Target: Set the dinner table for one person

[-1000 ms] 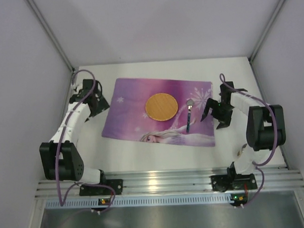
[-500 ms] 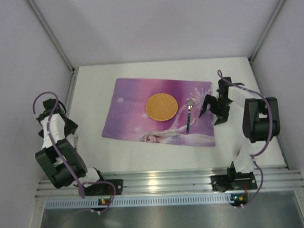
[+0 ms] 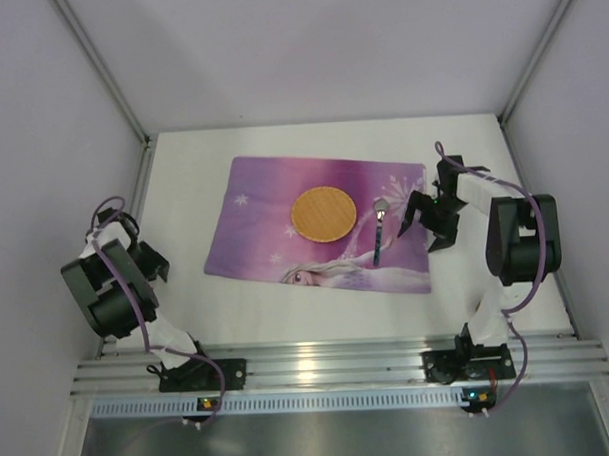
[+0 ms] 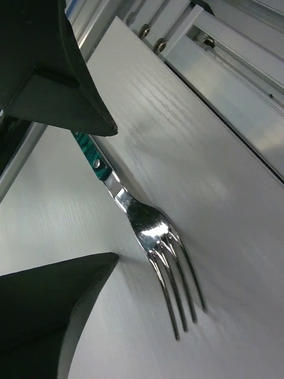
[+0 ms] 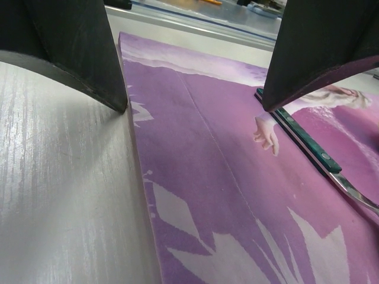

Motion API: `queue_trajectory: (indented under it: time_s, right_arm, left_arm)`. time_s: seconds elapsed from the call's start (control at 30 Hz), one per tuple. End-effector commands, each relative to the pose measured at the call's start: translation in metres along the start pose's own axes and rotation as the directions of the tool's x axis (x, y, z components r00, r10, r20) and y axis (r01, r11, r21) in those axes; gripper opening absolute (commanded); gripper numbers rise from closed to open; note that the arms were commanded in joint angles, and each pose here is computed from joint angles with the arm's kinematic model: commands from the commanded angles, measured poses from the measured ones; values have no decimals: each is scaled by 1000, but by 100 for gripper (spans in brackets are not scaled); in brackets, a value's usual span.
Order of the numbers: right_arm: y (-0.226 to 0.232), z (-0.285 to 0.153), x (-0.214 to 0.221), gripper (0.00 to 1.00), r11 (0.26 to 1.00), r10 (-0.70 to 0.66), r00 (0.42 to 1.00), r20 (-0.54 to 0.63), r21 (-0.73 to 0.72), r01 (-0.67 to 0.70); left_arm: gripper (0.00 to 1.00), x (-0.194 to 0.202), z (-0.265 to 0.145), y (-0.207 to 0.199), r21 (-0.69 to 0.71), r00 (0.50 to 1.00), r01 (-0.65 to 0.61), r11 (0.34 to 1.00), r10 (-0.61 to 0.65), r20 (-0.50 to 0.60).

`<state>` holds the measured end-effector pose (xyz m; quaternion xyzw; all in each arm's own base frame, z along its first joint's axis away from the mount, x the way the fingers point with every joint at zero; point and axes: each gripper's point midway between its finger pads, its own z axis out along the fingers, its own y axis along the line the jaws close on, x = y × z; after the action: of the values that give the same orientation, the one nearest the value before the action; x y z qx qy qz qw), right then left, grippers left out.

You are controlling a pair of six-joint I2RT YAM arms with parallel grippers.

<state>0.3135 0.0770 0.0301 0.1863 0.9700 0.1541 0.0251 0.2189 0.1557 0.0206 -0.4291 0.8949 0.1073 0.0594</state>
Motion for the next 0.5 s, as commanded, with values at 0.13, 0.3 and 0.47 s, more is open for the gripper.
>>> queue_trajectory:
  time_s: [0.13, 0.3, 0.47]
  right_arm:
    - [-2, -8, 3, 98, 1000, -18, 1000, 14, 23, 18]
    - [-7, -7, 5, 98, 999, -9, 1000, 16, 36, 9]
    - [-6, -5, 3, 98, 999, 2, 1000, 19, 34, -3]
  left_arm:
    - [72, 4, 38, -19, 55, 995, -10, 998, 15, -96]
    - [17, 9, 49, -26, 84, 992, -12, 996, 22, -125]
    - [0, 8, 51, -27, 79, 992, -16, 997, 26, -126]
